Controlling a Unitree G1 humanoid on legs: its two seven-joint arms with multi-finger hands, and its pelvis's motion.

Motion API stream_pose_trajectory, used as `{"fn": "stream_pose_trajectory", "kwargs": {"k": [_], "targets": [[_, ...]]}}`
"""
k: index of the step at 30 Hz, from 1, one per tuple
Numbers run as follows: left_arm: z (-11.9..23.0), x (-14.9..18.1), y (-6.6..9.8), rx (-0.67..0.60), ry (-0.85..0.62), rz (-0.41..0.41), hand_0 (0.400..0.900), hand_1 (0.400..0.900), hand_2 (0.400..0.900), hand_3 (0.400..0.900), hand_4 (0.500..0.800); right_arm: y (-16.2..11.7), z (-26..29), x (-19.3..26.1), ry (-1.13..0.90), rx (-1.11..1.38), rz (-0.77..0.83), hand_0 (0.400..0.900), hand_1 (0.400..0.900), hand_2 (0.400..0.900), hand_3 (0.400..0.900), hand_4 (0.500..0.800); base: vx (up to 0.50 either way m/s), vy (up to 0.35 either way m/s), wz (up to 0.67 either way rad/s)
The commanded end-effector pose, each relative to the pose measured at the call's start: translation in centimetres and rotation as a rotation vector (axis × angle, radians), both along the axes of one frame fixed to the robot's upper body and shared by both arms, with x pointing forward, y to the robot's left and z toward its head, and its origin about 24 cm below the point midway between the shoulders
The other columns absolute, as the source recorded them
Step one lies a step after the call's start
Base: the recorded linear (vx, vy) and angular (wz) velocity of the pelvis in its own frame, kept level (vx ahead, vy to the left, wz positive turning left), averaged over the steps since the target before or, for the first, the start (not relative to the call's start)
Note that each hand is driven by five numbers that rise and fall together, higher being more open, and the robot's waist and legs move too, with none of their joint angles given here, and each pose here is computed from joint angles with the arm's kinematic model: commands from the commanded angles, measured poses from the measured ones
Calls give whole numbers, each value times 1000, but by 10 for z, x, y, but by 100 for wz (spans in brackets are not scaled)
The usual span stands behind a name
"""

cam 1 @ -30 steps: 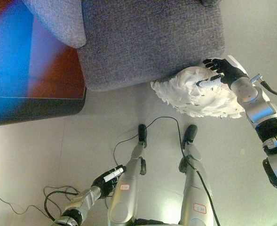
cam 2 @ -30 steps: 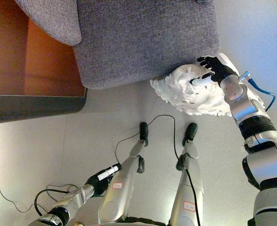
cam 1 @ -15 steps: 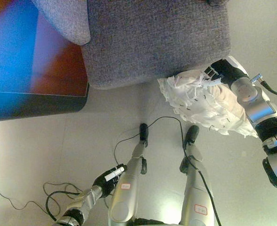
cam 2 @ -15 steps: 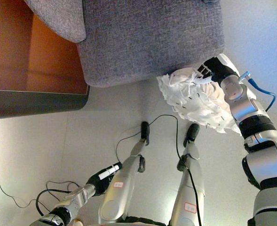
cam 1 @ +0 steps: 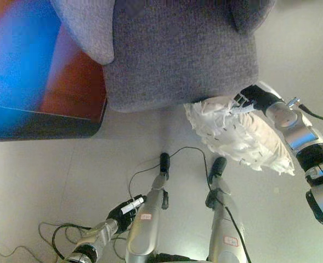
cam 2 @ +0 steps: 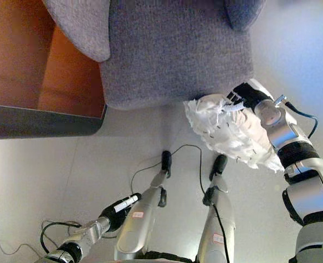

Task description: Pick up the pillow and put it on the sofa.

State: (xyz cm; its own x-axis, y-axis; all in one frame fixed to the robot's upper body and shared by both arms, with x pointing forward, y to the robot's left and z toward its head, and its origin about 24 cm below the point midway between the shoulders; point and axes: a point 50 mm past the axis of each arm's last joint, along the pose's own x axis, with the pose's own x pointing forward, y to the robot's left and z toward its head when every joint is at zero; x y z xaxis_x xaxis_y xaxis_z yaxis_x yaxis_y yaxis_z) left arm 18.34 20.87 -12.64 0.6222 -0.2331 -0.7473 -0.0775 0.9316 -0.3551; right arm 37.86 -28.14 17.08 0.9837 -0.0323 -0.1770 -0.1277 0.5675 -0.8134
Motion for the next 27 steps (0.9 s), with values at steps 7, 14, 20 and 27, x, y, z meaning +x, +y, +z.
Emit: {"fn": "stream_pose_trajectory", "kwargs": {"k": [7, 14, 20, 27], "targets": [[-24, -87, 43, 135, 319, -3, 900, 900, 900, 900, 800, 27, 63, -10, -214, 8, 294, 400, 400, 400, 400, 500, 116, -52, 3], [-29, -115, 49, 145, 424, 14, 900, 900, 900, 900, 800, 25, 30, -27, -77, 37, 372, 400, 400, 400, 400, 500, 154, -29, 1], [-33, -135, 50, 155, 508, 13, 900, 900, 900, 900, 800, 30, 11, -38, 36, 69, 455, 400, 400, 400, 400, 500, 159, 0, 7], [-35, -153, 48, 151, 587, 7, 900, 900, 900, 900, 800, 39, 24, -36, 90, 117, 544, 400, 400, 400, 400, 500, 98, 12, 3]]}}
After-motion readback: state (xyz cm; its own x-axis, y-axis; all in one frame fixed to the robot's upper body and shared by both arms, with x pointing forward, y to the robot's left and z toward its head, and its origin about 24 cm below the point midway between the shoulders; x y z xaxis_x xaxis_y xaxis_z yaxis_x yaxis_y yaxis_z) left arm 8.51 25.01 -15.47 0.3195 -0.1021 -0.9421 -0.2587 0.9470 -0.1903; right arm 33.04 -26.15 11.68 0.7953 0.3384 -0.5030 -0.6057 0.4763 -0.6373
